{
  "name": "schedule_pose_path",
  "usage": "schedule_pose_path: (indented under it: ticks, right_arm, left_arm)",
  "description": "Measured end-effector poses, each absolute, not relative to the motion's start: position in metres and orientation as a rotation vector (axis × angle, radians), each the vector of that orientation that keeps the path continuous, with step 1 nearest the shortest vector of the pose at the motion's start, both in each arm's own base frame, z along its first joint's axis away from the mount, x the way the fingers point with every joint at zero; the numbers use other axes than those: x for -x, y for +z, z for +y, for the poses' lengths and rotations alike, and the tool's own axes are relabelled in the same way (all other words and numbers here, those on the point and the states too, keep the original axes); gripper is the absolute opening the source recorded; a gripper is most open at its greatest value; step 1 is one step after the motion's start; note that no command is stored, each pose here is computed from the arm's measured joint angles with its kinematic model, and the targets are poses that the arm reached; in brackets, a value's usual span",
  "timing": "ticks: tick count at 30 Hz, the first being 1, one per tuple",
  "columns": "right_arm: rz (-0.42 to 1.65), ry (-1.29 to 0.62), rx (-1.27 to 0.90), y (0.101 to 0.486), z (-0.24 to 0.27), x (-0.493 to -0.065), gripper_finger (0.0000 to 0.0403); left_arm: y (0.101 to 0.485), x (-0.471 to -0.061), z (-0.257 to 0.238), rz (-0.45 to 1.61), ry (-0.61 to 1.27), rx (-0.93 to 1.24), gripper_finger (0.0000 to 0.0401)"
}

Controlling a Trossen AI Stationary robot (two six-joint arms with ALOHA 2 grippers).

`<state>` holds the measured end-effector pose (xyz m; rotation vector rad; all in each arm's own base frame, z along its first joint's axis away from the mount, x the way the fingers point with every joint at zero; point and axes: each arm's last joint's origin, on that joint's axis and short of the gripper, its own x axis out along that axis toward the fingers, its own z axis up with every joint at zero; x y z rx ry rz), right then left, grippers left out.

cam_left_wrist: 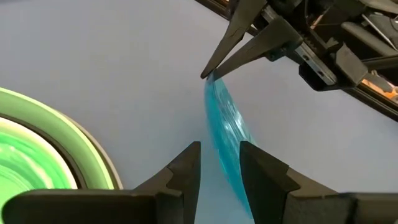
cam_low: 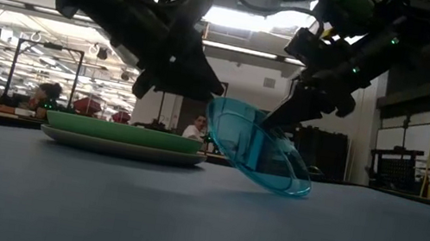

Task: Stack plastic plates
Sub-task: Stack the blue plate on top of the light green plate

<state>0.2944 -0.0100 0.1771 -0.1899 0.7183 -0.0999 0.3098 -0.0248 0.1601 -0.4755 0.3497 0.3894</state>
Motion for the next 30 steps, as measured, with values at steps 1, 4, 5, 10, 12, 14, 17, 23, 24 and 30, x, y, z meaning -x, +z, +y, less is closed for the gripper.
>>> schedule_pose_path:
  ticks: [1, 4, 5, 10, 12, 14, 17, 23, 24, 30]
  right_arm:
    - [0.717, -0.104, 0.180, 0.1771, -0.0100, -0.2944, 0.0000]
    - [0.715, -0.115, 0.150, 0.1772, -0.0100, -0.2945, 0.0000]
    - [0.714, -0.118, 0.143, 0.1772, -0.0100, -0.2945, 0.0000]
    - [0.711, -0.128, 0.113, 0.1772, -0.0100, -0.2945, 0.0000]
    - [0.710, -0.133, 0.101, 0.1772, -0.0100, -0.2945, 0.0000]
    - [0.706, -0.142, 0.077, 0.1774, -0.0100, -0.2946, 0.0000]
    - [0.697, -0.153, 0.045, 0.1779, -0.0100, -0.2951, 0.0000]
    - [0.669, -0.174, -0.019, 0.1796, -0.0100, -0.2964, 0.0000]
    - [0.666, -0.177, -0.029, 0.1798, -0.0100, -0.2966, 0.0000]
    - [0.650, -0.180, -0.039, 0.1810, -0.0100, -0.2975, 0.0000]
  left_arm:
    - [0.1602, -0.3098, -0.0248, 0.349, 0.389, 0.476, 0.0105]
    - [0.1601, -0.3098, -0.0248, 0.350, 0.389, 0.475, 0.0105]
    - [0.1601, -0.3098, -0.0248, 0.350, 0.389, 0.475, 0.0105]
    - [0.1599, -0.3097, -0.0248, 0.352, 0.389, 0.473, 0.0105]
    - [0.1594, -0.3095, -0.0248, 0.358, 0.391, 0.471, 0.0105]
    - [0.1593, -0.3094, -0.0247, 0.359, 0.392, 0.471, 0.0105]
    - [0.1589, -0.3092, -0.0245, 0.363, 0.394, 0.469, 0.0105]
    - [0.1562, -0.3073, -0.0232, 0.387, 0.434, 0.449, 0.0105]
    - [0.1554, -0.3068, -0.0229, 0.394, 0.444, 0.444, 0.0105]
    - [0.1526, -0.3048, -0.0220, 0.418, 0.479, 0.423, 0.0105]
